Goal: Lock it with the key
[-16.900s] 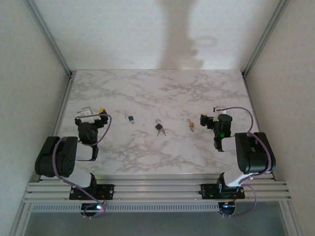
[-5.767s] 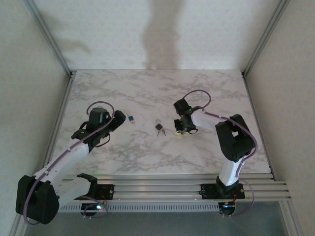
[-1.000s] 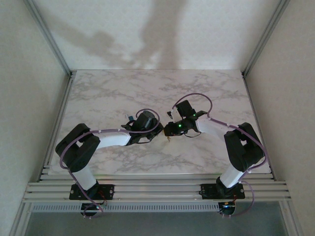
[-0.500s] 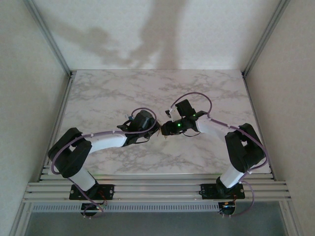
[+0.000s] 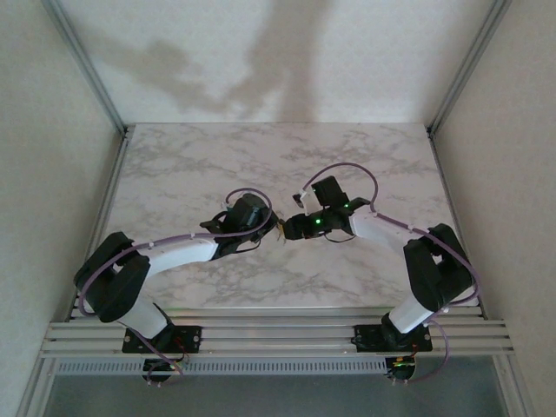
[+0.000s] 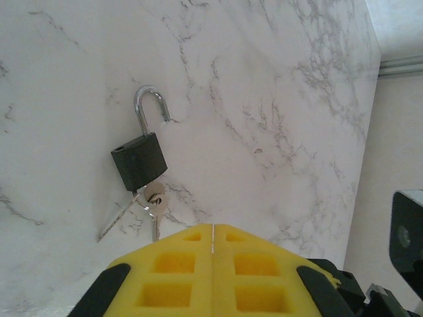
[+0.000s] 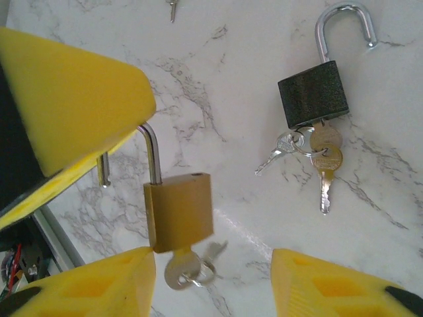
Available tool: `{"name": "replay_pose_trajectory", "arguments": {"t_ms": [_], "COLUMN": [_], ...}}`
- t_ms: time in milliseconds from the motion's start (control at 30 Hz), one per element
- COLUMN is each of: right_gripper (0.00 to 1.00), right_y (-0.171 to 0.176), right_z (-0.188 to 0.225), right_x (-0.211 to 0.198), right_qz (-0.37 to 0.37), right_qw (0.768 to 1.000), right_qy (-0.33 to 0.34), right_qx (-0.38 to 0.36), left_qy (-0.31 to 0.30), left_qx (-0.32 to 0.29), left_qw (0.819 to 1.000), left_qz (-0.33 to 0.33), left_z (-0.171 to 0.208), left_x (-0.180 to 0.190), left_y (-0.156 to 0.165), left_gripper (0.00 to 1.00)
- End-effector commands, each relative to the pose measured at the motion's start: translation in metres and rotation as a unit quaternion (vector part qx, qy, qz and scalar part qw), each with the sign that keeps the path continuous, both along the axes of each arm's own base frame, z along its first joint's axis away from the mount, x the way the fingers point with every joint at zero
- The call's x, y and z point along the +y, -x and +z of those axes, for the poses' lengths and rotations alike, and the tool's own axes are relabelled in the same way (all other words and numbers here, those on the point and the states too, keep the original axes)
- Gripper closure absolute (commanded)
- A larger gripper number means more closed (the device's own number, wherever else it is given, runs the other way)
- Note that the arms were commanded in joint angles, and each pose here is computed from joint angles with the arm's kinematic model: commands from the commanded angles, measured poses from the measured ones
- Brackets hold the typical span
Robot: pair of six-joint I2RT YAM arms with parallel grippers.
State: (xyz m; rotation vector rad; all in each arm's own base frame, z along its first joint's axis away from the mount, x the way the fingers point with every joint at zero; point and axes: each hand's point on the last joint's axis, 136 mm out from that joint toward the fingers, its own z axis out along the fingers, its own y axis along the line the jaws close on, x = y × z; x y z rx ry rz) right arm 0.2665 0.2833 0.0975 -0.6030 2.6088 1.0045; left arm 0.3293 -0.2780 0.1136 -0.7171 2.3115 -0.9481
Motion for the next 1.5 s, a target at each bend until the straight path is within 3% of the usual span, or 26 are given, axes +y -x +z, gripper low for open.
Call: {"name": "replay_pose_trajectory", "arguments": {"t_ms": [0, 300, 900, 1467], "right_gripper": [0.48, 0.49, 0.55, 0.65], "right_y": [0.0, 0.006, 0.021, 0.019], "right_z": [0.008, 0.018, 0.004, 0.005], "right_x": [-0.004, 0.011, 0.044, 0.043], "right_qz": [-0.003, 0.008, 0.05, 0.041], "right_qw": [1.0, 0.998, 0.995, 0.995], "right_qy": [0.001, -0.045, -0.035, -0.031], "right_qx": [-0.031, -0.049, -0.075, -0.089], "left_qy": [-0.027, -0.074, -0.028, 0.0], "left_qx": [-0.017, -0.017, -0.027, -0.03], "left_qw": [0.999, 0.997, 0.999, 1.0], "left_qz": [0.002, -0.006, 0.005, 0.003], "left_z": [0.004, -0.004, 0.003, 0.01], "left_x": [0.01, 0.027, 0.022, 0.017], "left_y": [0.003, 0.013, 0.021, 0.025], "left_gripper": [1.0, 1.0, 1.0, 1.0]}}
